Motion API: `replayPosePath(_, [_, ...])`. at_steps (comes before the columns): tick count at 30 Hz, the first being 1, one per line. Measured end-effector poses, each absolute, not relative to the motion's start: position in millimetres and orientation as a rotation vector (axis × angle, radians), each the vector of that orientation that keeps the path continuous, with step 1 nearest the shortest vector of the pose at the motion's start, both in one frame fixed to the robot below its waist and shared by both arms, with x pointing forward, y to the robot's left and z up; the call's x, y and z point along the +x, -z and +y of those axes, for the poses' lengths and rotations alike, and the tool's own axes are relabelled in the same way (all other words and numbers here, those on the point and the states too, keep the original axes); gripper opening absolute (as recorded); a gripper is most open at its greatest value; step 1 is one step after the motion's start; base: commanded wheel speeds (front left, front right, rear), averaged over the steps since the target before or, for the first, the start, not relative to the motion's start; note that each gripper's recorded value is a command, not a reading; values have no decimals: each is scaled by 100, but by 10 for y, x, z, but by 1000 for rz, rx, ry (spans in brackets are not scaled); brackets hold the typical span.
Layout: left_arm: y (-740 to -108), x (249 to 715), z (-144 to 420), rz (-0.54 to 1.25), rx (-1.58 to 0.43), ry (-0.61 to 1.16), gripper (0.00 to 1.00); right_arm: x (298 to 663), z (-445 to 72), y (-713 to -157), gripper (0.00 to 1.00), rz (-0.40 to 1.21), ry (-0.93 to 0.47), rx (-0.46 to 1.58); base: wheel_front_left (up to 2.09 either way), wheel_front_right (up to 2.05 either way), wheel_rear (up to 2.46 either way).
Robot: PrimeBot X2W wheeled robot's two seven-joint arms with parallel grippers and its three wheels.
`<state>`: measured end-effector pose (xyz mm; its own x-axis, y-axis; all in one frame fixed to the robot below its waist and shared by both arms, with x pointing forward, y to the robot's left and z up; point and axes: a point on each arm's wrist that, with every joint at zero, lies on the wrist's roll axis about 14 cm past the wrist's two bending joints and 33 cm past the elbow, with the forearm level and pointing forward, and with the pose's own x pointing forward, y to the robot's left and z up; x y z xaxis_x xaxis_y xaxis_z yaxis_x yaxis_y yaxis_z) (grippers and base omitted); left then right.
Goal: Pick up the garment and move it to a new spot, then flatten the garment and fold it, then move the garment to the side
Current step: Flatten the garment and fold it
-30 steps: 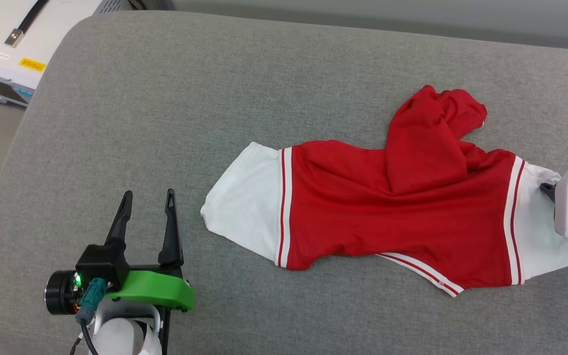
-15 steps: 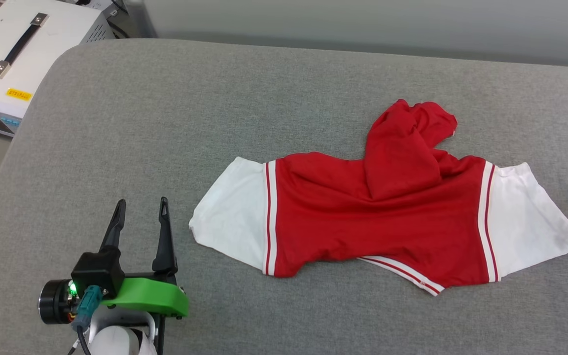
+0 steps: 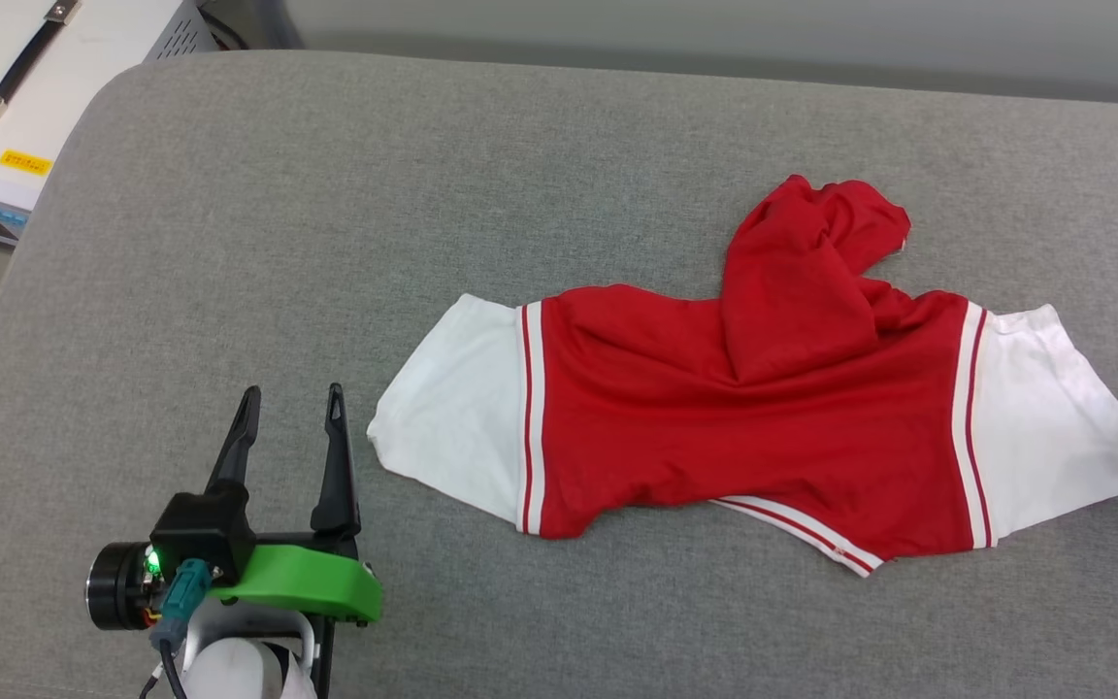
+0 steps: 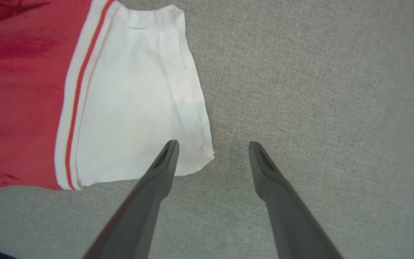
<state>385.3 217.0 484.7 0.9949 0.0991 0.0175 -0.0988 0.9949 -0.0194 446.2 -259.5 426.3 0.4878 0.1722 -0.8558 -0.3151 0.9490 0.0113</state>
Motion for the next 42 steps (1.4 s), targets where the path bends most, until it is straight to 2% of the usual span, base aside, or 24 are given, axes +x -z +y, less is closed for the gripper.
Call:
replayPosePath(8, [-4747,3910,2201,9,-13,-108,100,4431,-2479,-3778,100,1126,-277,-114,0,0,0])
replayPosePath(12, [-4705,3909,2232,22,-9,-117,100,4349,-2533,-3582,100,1181,-263,-175,0,0,0])
replayPosePath(16, [-4715,3906,2256,20,-8,-124,100,4346,-2463,-3553,100,1164,-265,-126,0,0,0])
replayPosePath(17, [-4718,3907,2261,19,-8,-125,100,4346,-2450,-3563,42,1152,-269,-127,0,0,0])
replayPosePath(18, [-4722,3906,2262,18,-8,-125,100,4351,-2437,-3582,0,1132,-274,-127,0,0,0])
replayPosePath(28, [-4947,3991,2316,-40,42,-67,100,4386,-2256,-3983,0,846,-317,-18,0,0,0])
replayPosePath(35, [-5252,4199,2374,-106,106,20,100,4243,-2391,-4306,0,706,-302,17,0,0,0])
replayPosePath(40, [-5167,4389,2246,6,126,140,100,4097,-2411,-4386,0,667,-292,47,0,0,0])
replayPosePath(42, [-5127,4497,2185,106,149,208,100,4027,-2407,-4395,0,655,-284,54,0,0,0])
